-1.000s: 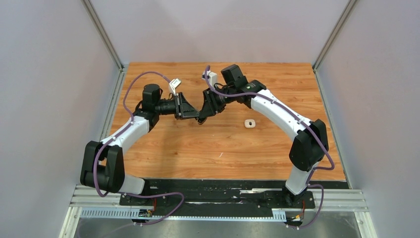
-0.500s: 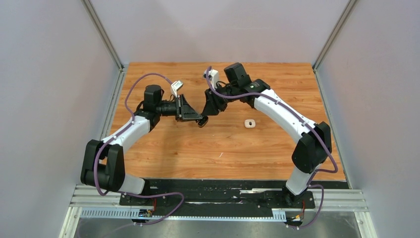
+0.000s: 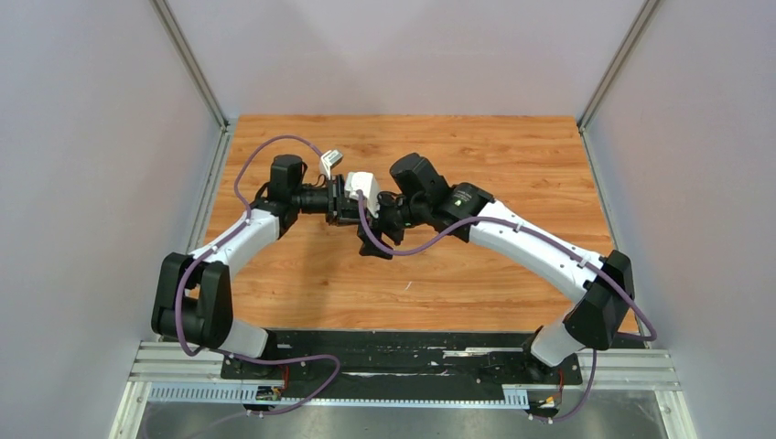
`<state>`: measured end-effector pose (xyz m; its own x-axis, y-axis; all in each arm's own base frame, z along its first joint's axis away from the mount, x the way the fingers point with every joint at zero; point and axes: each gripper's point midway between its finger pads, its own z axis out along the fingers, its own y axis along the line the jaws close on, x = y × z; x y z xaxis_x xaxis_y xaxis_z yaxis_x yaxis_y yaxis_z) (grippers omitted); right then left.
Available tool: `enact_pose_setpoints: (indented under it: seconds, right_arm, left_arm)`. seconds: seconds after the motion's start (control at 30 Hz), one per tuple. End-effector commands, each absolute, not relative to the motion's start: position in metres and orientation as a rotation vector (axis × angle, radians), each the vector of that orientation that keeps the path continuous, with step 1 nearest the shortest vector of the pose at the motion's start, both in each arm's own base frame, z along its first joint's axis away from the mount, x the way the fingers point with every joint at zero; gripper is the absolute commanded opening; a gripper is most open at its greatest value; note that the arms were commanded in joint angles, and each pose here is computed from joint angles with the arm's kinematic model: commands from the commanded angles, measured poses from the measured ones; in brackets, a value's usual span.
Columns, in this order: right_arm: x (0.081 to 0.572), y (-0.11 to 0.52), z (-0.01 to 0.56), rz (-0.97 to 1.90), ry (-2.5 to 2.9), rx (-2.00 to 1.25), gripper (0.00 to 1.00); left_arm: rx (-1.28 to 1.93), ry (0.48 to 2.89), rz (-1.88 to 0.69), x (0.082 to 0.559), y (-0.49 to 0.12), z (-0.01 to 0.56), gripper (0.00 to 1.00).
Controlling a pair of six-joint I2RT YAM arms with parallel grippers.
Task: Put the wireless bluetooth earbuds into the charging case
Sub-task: Insert the left earbud into the left side groove of the charging case.
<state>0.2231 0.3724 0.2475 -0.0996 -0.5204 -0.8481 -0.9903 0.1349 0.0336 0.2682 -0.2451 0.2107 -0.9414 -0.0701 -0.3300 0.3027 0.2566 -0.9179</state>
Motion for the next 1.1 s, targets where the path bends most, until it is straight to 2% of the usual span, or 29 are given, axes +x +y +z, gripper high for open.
enact_pose_setpoints:
  seconds: [0.0,0.3,0.67,1.07]
  right_arm:
    - [0.251,0.366,0.260,0.657,1.642,-1.433,0.71]
    - [0.277,0.361,0.244,0.493,1.652,-1.437,0.71]
    - [0.274,0.365,0.235,0.533,1.656,-1.473,0.71]
    - [0.302,0.347,0.234,0.415,1.675,-1.452,0.71]
  left_arm:
    - [0.277,2.182,-1.745,0.272,-0.248,0.226,0.00]
    - [0.303,2.167,-1.753,0.265,-0.248,0.230,0.00]
    - [0.319,2.157,-1.759,0.260,-0.247,0.232,0.00]
    - [0.344,2.146,-1.764,0.256,-0.247,0.233,0.00]
